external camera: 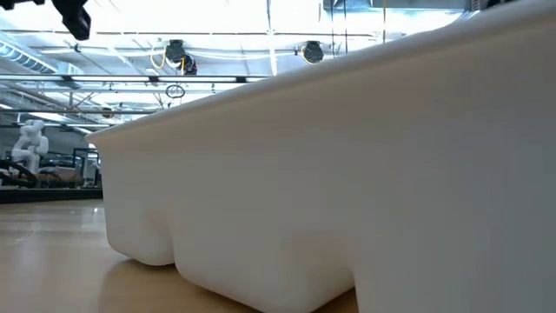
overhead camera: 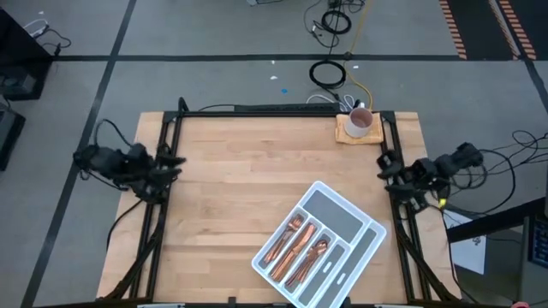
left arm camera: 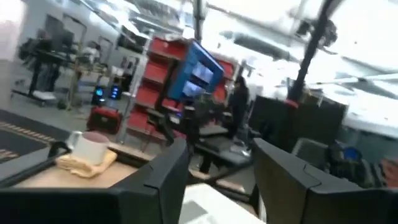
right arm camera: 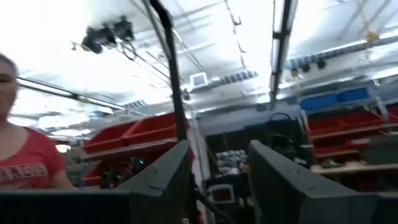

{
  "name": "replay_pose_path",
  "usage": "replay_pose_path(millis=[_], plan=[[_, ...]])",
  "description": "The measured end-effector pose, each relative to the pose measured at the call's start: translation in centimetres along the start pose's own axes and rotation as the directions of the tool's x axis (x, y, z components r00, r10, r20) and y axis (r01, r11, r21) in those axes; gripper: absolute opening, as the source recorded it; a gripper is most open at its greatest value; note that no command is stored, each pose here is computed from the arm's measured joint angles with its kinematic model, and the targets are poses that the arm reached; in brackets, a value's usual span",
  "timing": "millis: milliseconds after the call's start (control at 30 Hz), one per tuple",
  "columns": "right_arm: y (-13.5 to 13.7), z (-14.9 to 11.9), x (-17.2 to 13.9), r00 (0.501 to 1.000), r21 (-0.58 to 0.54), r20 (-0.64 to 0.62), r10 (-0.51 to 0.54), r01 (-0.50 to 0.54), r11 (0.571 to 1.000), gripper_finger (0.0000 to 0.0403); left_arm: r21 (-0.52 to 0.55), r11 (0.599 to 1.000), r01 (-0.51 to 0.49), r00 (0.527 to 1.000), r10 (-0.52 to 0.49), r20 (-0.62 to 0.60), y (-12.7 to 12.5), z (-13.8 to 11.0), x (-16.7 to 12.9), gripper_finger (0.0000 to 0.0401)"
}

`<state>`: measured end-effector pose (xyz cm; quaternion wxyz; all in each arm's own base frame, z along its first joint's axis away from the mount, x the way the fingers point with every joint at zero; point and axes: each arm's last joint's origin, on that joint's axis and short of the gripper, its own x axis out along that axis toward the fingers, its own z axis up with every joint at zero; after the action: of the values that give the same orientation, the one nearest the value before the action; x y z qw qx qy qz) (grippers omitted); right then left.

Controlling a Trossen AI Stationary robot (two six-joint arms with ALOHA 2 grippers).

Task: Sort silverware
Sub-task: Return to Home Position

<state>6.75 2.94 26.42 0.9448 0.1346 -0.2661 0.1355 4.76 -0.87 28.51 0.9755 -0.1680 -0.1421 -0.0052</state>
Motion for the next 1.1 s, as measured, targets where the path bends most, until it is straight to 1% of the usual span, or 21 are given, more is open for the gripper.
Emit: replay_pose_path(millis=[33, 100, 167, 200, 300, 333, 400, 467, 533, 600, 667, 800, 1100], plan=[[-0.1, -0.9, -0.2, 1.000, 0.004, 0.007, 0.006, -0.006, 1.000, 0.0153, -0.007, 1.000, 0.017, 1.000, -0.017, 0.000, 0.0, -0.6, 0.2, 0.0180], [-0.4, -2.7, -0.8, 1.000, 0.004, 0.003, 0.002, -0.002, 1.000, 0.0153, -0.035, 0.999, 0.015, 1.000, -0.014, 0.024, 0.1, -2.1, 0.6, 0.0180], [-0.6, -4.0, -1.3, 1.000, 0.022, 0.010, 0.000, 0.000, 1.000, 0.0153, -0.036, 0.999, 0.017, 1.000, -0.016, 0.005, 0.3, -4.1, 0.9, 0.0180], [-0.6, -4.4, -1.4, 1.000, 0.029, -0.015, -0.003, 0.003, 1.000, 0.0153, -0.030, 0.999, 0.016, 1.000, -0.016, -0.012, 0.4, -5.1, 1.0, 0.0180], [-0.6, -4.8, -1.3, 0.998, 0.036, -0.068, 0.006, -0.004, 0.999, 0.0153, -0.069, 0.997, 0.015, 1.000, -0.014, 0.004, 0.8, -7.0, 1.1, 0.0180], [-0.6, -4.9, -1.4, 0.997, 0.032, -0.082, 0.008, -0.005, 0.999, 0.0153, -0.069, 0.998, 0.012, 1.000, -0.013, -0.008, 0.9, -7.8, 1.2, 0.0180], [-0.6, -5.6, -1.4, 0.989, 0.020, -0.148, 0.002, 0.001, 1.000, 0.0153, -0.078, 0.997, -0.006, 0.999, 0.002, -0.047, 1.2, -9.4, 1.1, 0.0180], [-0.8, -6.3, -1.6, 0.976, 0.019, -0.216, -0.021, 0.026, 0.999, 0.0153, -0.098, 0.994, -0.047, 0.996, 0.039, -0.082, 1.6, -10.8, 1.1, 0.0180], [-0.8, -6.5, -1.6, 0.973, 0.023, -0.228, -0.045, 0.051, 0.998, 0.0153, -0.102, 0.990, -0.096, 0.989, 0.083, -0.125, 1.9, -11.3, 1.0, 0.0180], [-0.8, -6.5, -1.6, 0.973, 0.022, -0.227, -0.042, 0.048, 0.999, 0.0153, -0.089, 0.989, -0.115, 0.984, 0.101, -0.143, 2.0, -11.5, 1.0, 0.0180], [-0.8, -6.5, -1.6, 0.972, 0.014, -0.232, -0.039, 0.043, 0.999, 0.0153, -0.084, 0.989, -0.118, 0.985, 0.107, -0.133, 2.0, -11.4, 1.0, 0.0180], [-0.9, -6.7, -1.6, 0.966, 0.005, -0.255, -0.049, 0.052, 0.999, 0.0153, -0.093, 0.982, -0.162, 0.982, 0.152, -0.108, 2.1, -11.3, 1.0, 0.0180], [-0.9, -7.2, -1.8, 0.953, -0.003, -0.298, -0.052, 0.053, 0.999, 0.0153, -0.069, 0.983, -0.170, 0.978, 0.160, -0.135, 2.2, -11.6, 0.9, 0.0180]])
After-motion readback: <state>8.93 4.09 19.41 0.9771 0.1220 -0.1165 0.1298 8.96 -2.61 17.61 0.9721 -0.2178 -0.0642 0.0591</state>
